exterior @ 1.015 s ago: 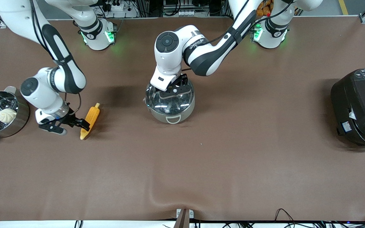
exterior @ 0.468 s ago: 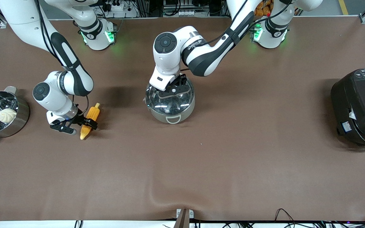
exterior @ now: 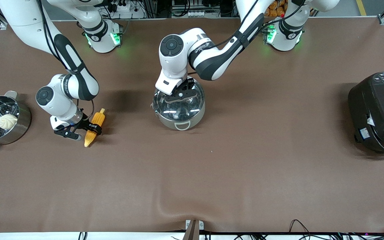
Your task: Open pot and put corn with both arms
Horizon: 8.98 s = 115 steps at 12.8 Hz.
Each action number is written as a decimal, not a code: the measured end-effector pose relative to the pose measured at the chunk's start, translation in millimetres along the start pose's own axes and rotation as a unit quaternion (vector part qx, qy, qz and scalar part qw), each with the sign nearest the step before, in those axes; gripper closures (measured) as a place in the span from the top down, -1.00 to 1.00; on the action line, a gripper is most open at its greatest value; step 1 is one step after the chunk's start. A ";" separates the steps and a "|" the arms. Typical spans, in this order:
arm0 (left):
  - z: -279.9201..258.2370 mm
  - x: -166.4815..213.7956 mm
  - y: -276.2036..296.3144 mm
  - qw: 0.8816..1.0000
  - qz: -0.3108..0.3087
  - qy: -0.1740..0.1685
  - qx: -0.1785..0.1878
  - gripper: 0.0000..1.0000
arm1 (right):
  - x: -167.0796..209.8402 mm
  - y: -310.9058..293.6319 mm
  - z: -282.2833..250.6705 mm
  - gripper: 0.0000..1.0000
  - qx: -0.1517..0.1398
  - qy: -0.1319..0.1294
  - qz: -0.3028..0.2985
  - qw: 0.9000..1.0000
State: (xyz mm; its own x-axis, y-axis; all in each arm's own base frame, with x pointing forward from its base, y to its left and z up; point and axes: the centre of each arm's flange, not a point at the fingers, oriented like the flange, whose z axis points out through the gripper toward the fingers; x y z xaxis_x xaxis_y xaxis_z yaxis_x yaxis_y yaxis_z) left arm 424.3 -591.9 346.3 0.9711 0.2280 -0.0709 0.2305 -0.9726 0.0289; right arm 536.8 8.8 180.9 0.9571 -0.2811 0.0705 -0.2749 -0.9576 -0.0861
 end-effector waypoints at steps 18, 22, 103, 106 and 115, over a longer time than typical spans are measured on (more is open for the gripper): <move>-162.9 79.6 -120.8 0.998 -0.058 0.023 0.029 0.00 | 60.5 -96.0 -211.9 -0.28 0.029 -0.103 -0.012 0.994; -185.0 124.8 -215.3 0.998 -0.047 0.026 0.044 0.00 | 31.4 -184.5 -244.6 -0.28 0.017 -0.097 -0.007 0.995; -305.4 210.0 -452.5 0.986 0.160 0.037 0.039 1.00 | 91.5 -24.6 -416.9 0.89 -0.031 0.042 -0.128 0.990; -309.0 209.9 -464.8 0.986 0.159 0.033 0.041 1.00 | 89.9 -23.7 -408.5 0.89 -0.032 0.033 -0.128 0.991; -322.2 209.7 -478.4 0.987 0.149 0.037 0.040 1.00 | 84.8 -33.2 -406.7 0.89 -0.030 0.028 -0.130 0.991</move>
State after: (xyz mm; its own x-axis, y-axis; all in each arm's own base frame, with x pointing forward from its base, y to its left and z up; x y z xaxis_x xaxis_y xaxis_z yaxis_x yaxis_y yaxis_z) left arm 537.8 -64.5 638.9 0.9975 -0.0699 0.0023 -0.0698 -0.9967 -0.0412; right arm 589.7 -8.9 593.8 0.9903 -0.0257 0.1368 -0.0261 -0.9997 0.0016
